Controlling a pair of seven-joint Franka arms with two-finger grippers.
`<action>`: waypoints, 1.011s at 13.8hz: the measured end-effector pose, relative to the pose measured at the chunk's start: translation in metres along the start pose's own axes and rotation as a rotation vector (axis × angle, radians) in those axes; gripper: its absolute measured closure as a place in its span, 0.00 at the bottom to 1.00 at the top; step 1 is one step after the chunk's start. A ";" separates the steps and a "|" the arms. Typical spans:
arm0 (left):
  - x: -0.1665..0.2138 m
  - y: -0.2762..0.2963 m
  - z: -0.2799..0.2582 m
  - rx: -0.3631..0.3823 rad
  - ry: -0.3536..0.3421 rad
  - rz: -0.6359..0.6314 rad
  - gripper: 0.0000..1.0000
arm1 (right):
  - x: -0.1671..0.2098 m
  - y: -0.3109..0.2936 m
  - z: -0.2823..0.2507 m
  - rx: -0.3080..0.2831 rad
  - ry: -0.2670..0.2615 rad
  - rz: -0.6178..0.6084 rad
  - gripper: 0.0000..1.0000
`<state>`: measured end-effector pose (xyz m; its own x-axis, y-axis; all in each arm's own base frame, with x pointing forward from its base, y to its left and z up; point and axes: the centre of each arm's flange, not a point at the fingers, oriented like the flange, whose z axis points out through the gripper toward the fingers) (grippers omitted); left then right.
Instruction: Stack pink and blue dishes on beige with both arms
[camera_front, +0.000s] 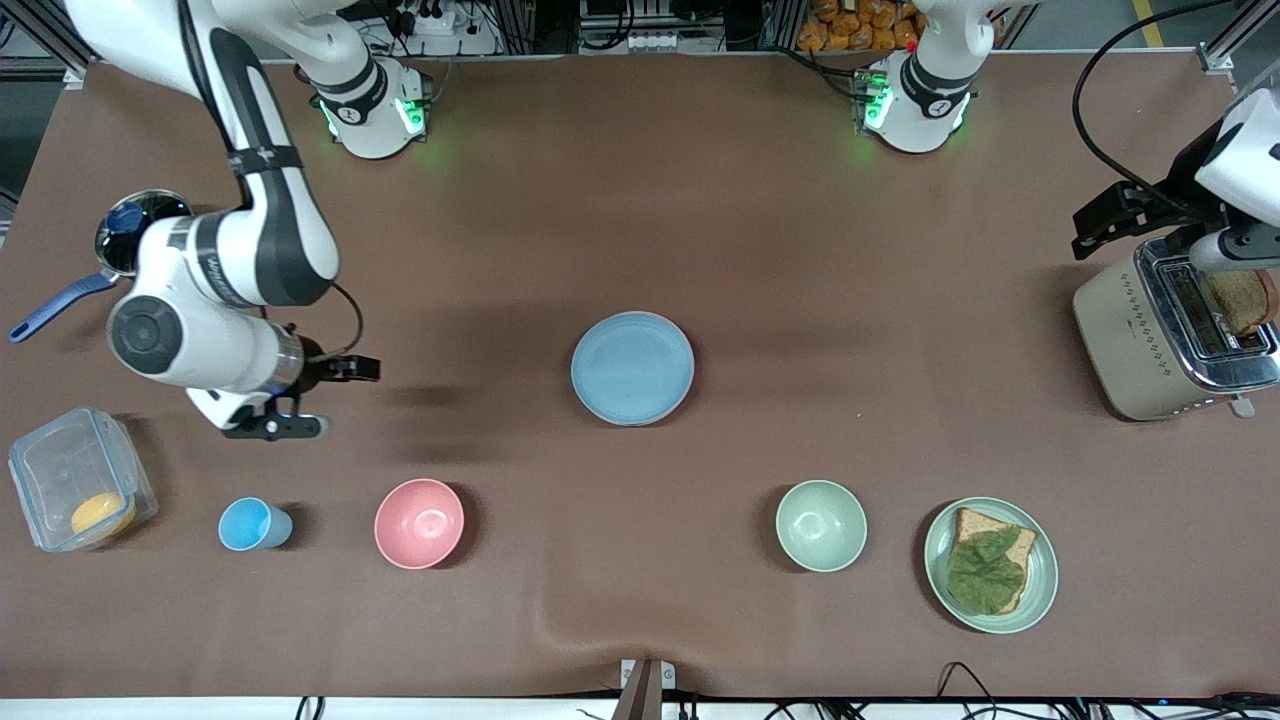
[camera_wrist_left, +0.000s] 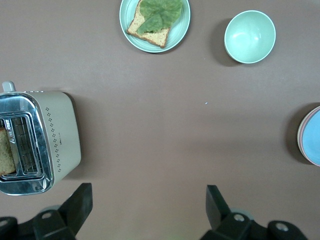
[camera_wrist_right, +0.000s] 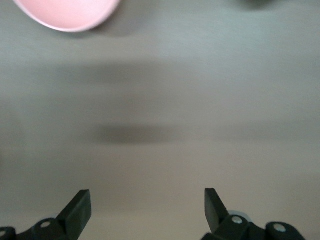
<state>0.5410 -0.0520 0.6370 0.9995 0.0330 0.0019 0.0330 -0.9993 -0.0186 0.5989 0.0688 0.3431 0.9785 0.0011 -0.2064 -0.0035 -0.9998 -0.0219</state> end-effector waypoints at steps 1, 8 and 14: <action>0.000 0.000 0.000 0.000 -0.001 0.000 0.00 | -0.009 0.013 0.000 -0.010 -0.007 0.003 0.00; 0.000 0.000 0.001 0.001 -0.008 0.000 0.00 | -0.065 0.047 -0.055 -0.027 0.027 0.004 0.00; 0.001 -0.011 0.003 0.001 -0.017 0.023 0.00 | -0.094 0.056 -0.210 -0.011 0.066 -0.032 0.00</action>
<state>0.5412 -0.0406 0.6342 0.9998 0.0102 -0.0158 0.0099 -0.9998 -0.0193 0.5502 0.0086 0.5666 0.9895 0.0316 -0.1411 0.0295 -0.9994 -0.0167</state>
